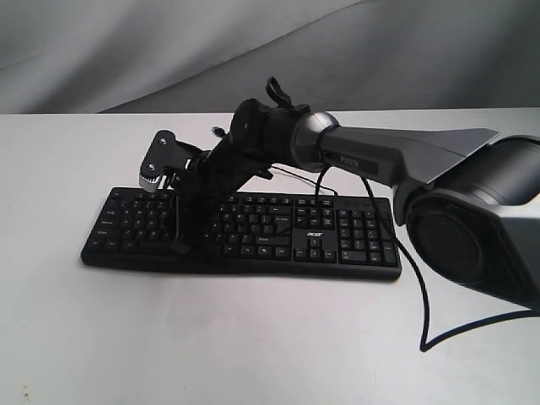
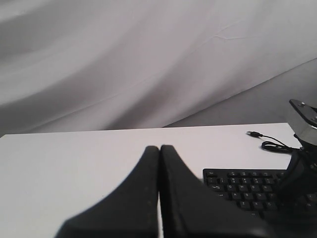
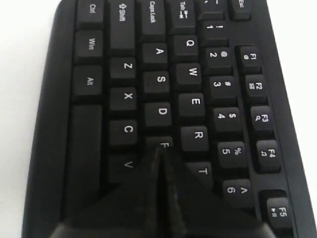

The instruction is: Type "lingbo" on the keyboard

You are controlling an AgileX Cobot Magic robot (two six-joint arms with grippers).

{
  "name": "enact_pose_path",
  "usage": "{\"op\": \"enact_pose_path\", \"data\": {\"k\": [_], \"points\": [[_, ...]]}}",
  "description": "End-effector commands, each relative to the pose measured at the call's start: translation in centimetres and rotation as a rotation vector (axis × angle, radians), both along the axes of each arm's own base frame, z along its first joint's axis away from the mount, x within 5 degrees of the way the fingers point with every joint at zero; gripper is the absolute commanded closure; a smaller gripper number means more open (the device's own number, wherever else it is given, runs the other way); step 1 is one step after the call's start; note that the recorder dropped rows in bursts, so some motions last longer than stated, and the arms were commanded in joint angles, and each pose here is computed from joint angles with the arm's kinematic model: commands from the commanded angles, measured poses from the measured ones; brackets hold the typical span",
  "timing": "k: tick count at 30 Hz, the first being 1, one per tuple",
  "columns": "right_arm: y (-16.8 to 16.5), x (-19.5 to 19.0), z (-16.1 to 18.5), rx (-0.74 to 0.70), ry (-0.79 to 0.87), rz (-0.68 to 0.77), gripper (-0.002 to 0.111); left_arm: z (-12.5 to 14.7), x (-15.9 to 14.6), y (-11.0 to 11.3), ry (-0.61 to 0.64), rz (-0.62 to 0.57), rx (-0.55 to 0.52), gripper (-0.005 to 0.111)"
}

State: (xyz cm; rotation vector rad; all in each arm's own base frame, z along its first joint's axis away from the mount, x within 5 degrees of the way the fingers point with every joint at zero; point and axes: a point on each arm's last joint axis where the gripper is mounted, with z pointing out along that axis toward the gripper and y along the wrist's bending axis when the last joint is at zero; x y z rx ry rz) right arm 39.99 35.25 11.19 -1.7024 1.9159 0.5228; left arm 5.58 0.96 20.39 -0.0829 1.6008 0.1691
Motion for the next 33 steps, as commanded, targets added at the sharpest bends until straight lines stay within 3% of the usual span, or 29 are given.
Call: {"op": "enact_pose_path", "data": {"k": [1, 10, 30, 33], "points": [[-0.2, 0.3, 0.0, -0.006, -0.003, -0.008, 0.108, -0.1, 0.0, 0.0, -0.009, -0.008, 0.0, 0.106], [-0.5, -0.4, 2.6, -0.024, 0.011, 0.028, 0.108, -0.1, 0.0, 0.0, -0.009, -0.008, 0.0, 0.106], [-0.7, -0.8, 1.6, -0.038, 0.033, 0.035, 0.108, -0.1, 0.0, 0.0, -0.009, -0.008, 0.0, 0.106], [-0.6, -0.8, 0.1, -0.037, 0.056, 0.038, 0.108, -0.1, 0.0, 0.0, -0.009, -0.008, 0.0, 0.106]]}}
